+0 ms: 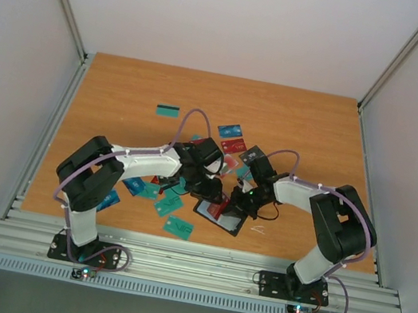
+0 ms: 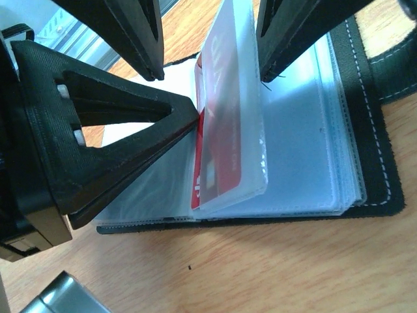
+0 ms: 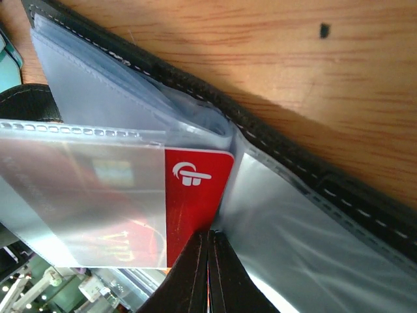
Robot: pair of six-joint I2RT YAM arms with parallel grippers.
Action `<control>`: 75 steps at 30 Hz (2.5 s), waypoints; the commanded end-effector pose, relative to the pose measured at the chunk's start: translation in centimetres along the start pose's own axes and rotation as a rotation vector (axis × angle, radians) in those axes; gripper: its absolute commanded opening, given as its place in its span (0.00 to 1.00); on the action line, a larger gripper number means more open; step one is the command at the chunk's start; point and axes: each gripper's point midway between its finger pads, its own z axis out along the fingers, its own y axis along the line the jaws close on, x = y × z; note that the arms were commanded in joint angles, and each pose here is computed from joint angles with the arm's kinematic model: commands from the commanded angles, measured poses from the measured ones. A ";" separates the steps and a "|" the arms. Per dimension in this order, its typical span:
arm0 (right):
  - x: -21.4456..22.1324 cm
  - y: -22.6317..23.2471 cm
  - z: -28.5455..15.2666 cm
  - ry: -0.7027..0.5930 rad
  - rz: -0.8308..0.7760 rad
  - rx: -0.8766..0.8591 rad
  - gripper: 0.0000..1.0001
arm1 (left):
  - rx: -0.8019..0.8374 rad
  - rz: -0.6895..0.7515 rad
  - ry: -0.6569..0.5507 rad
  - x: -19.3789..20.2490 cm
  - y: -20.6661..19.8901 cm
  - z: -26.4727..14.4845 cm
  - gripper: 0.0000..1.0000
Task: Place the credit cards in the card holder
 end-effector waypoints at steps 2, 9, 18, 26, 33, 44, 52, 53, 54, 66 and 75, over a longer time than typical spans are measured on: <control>0.0 -0.8 0.7 -0.002 -0.003 0.023 0.05 | -0.011 0.007 0.014 0.3 -0.1 0.8 0.38; 0.0 -0.4 0.4 -0.005 -0.012 0.011 0.06 | 0.000 0.030 0.026 0.7 -1.5 1.5 0.30; 0.3 1.5 -1.7 -0.042 -0.054 -0.004 0.11 | -0.120 0.044 0.022 0.3 -1.6 1.7 0.20; 0.9 1.4 -5.0 -0.113 -0.075 0.090 0.25 | -0.306 0.059 0.028 0.4 -0.7 1.3 0.15; 2.3 -0.6 -8.8 -0.207 -0.032 0.234 0.50 | -0.298 0.054 0.010 -0.4 -2.1 1.8 0.16; 3.3 -1.4 -15.1 -0.412 0.013 0.362 0.88 | -0.212 0.015 0.023 -0.1 -5.0 3.8 0.29; 4.3 0.6 -18.0 -0.516 -0.015 0.296 0.97 | -0.040 -0.036 0.125 0.8 -7.5 7.5 0.41; 4.4 0.8 -18.2 -0.518 -0.020 0.287 0.98 | -0.026 -0.038 0.122 0.6 -7.9 7.4 0.41; 4.5 1.1 -18.3 -0.518 -0.026 0.278 0.98 | -0.016 -0.042 0.113 0.4 -8.2 7.2 0.41; 5.3 2.7 -18.9 -0.531 -0.077 0.197 0.98 | -0.002 -0.016 -0.067 -0.5 -10.7 -1.3 0.54; 5.8 4.0 -14.9 -0.377 -0.108 0.033 0.96 | -0.301 -0.007 -0.109 4.1 -2.7 -7.6 0.58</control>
